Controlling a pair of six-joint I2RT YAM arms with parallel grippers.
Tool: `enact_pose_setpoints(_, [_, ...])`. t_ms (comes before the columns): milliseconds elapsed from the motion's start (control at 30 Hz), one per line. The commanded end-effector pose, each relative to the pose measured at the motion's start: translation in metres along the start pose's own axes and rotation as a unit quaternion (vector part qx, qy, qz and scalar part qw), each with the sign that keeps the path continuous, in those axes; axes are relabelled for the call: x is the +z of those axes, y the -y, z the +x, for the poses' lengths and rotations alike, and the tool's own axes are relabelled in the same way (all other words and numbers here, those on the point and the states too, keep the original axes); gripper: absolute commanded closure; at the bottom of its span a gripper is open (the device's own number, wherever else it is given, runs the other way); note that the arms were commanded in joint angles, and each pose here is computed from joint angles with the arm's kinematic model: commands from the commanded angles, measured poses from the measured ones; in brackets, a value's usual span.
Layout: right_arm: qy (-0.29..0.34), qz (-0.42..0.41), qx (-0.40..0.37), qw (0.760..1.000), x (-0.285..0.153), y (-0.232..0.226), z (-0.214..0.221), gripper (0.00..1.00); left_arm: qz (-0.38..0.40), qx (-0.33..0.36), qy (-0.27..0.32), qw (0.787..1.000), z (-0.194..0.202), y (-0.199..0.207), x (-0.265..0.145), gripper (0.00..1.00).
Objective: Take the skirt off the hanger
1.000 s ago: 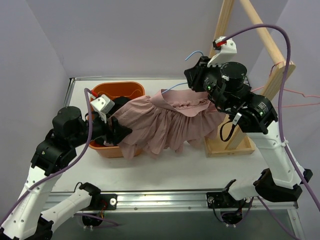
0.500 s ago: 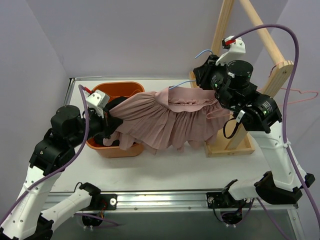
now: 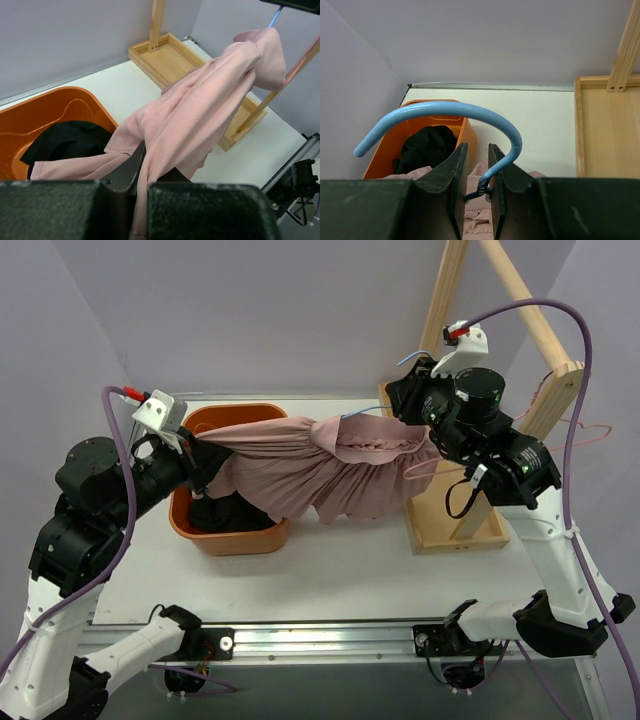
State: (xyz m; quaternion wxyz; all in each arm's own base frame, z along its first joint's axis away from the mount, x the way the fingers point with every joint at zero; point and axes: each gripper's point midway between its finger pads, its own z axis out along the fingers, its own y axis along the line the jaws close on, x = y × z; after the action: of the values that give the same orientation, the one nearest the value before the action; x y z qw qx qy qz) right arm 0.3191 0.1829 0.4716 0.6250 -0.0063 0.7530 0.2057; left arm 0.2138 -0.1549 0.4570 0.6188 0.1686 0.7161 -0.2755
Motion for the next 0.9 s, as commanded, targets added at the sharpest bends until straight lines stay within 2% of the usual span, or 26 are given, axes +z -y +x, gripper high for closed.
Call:
enact_pose_setpoints(0, [0.033, -0.018, 0.005, 0.999, -0.006, -0.002, -0.019, 1.00, 0.024, 0.003, 0.072, 0.997, -0.042, 0.013, -0.009, 0.98])
enact_pose_setpoints(133, [0.035, -0.032, 0.005, 0.999, -0.005, -0.008, -0.022, 1.00, -0.056, 0.005, 0.034, 0.998, -0.023, -0.018, -0.007, 0.98])
enact_pose_setpoints(200, [0.029, -0.031, -0.007, 0.999, -0.003, -0.008, -0.018, 1.00, -0.069, 0.012, 0.038, 0.997, -0.027, -0.022, -0.010, 0.98])
enact_pose_setpoints(333, [0.026, -0.083, -0.054, 0.995, -0.010, -0.019, -0.010, 1.00, -0.122, 0.018, 0.051, 0.991, -0.043, -0.039, -0.015, 0.98])
enact_pose_setpoints(500, [0.017, -0.038, -0.081, 0.996, -0.011, 0.002, -0.001, 1.00, -0.147, 0.032, 0.092, 0.984, -0.076, -0.044, -0.019, 0.98])
enact_pose_setpoints(867, [0.053, 0.080, -0.097, 0.991, -0.021, 0.046, -0.019, 1.00, -0.248, 0.050, 0.075, 0.965, -0.074, -0.082, -0.029, 0.98])
